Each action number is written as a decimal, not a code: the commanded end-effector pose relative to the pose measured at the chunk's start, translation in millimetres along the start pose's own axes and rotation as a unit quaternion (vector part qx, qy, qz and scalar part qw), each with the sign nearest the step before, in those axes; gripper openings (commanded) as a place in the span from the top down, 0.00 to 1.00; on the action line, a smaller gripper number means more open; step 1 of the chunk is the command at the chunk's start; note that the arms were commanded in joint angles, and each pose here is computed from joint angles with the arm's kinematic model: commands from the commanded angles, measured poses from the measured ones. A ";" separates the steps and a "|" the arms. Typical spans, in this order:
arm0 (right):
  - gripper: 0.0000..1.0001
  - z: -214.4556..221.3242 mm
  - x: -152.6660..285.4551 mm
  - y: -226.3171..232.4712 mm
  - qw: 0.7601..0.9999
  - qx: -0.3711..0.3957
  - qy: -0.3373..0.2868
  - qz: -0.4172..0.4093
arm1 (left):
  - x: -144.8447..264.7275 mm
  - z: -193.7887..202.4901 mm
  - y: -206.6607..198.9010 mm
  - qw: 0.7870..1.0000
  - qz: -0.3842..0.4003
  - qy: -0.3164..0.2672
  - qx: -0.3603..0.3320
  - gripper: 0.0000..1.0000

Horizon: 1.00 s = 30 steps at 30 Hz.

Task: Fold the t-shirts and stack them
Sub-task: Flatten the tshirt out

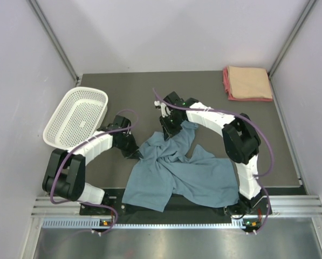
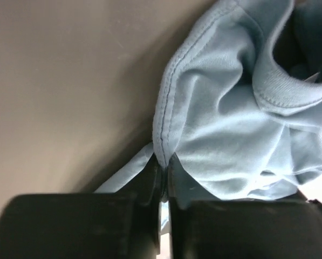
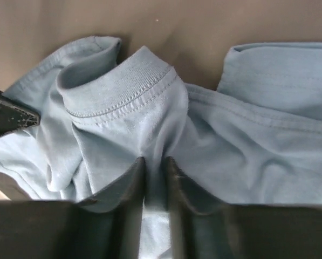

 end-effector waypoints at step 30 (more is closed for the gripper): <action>1.00 96.4 418.0 89.9 0.820 0.052 -0.558 -0.118 | 386.2 5.6 -126.3 0.775 0.233 -0.558 -0.183 1.00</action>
Point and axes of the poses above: each gripper's point midway between its finger pads, its own x axis back along the fingers, its own y axis along the line the jaws close on, z = x × y, the point moved 9 cm from there along x, back along the fingers, and after that the axes turned 10 degrees about -x, right-handed, at the moved point
